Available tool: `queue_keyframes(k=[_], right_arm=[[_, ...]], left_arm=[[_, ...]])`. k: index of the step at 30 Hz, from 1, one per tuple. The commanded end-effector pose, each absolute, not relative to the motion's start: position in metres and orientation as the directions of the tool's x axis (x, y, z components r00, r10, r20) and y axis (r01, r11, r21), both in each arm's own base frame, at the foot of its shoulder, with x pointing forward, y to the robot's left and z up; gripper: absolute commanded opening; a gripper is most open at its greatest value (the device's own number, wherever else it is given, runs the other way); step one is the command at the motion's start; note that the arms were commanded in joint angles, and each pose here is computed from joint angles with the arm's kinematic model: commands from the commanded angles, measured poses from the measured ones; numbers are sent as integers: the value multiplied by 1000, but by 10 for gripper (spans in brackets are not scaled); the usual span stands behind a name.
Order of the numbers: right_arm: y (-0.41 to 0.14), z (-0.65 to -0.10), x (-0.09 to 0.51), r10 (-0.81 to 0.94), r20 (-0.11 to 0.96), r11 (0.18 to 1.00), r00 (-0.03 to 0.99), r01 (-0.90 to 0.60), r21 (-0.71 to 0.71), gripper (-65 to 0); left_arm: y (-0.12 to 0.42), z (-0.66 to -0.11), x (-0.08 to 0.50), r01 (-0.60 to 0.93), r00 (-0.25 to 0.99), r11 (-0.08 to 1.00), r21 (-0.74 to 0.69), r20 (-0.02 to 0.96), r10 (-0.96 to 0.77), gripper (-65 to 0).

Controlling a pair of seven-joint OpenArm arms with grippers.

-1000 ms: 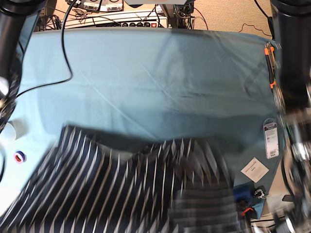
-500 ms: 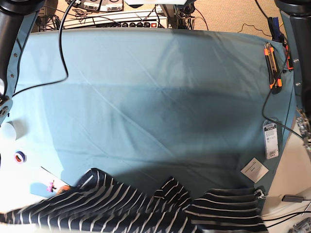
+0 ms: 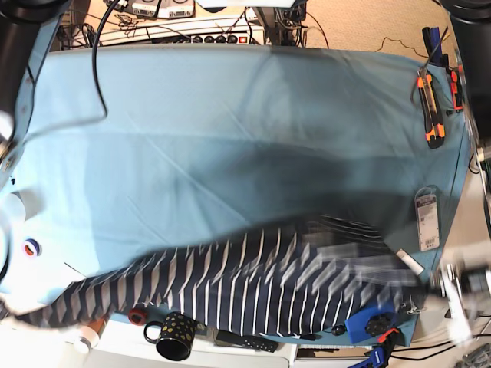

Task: Layout the t-shirt on the table in an organized manner, then fold the t-shirt properly
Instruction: 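Lift the shirt with both grippers and swing it across the table, then lay the shirt down and regrasp its corner with the left gripper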

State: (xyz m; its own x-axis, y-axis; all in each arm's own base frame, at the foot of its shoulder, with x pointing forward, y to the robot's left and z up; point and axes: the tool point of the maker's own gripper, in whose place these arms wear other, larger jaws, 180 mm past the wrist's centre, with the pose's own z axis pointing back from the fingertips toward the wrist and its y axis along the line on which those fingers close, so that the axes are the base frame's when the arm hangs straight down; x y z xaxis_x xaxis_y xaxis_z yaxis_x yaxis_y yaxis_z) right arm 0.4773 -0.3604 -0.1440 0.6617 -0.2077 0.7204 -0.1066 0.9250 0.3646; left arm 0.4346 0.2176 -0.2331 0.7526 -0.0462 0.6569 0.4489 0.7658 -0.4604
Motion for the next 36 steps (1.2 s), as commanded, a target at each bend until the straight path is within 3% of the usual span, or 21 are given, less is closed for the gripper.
queue_keyframes(k=[1, 8, 17, 24, 29, 32, 36], right_arm=[[-363, -122, 478, -208, 769, 920, 605, -147, 364, -650], [-360, -204, 439, -209, 674, 895, 709, -139, 424, -650], [-376, -226, 388, -325, 711, 856, 623, -126, 502, -650], [-404, -174, 343, -251, 861, 928, 442, -142, 344, -650], [-400, -132, 320, -95, 938, 970, 334, -180, 162, -650], [-412, -146, 317, -46, 915, 989, 400, -110, 98, -650], [-415, -190, 319, -62, 849, 993, 525, -57, 108, -650]], left_arm=[[219, -217, 438, 471, 720, 753, -459, 693, -28, -650], [211, -294, 384, 401, 828, 731, -551, 559, -33, -650], [211, -336, 311, 378, 855, 737, -561, 516, -45, -650], [248, -308, 268, 350, 782, 812, -468, 624, 22, -650], [241, -250, 248, 476, 624, 815, -329, 780, -49, -650], [231, -224, 252, 540, 523, 816, -209, 842, -130, -650], [231, -224, 271, 499, 471, 852, -158, 875, -114, -650]])
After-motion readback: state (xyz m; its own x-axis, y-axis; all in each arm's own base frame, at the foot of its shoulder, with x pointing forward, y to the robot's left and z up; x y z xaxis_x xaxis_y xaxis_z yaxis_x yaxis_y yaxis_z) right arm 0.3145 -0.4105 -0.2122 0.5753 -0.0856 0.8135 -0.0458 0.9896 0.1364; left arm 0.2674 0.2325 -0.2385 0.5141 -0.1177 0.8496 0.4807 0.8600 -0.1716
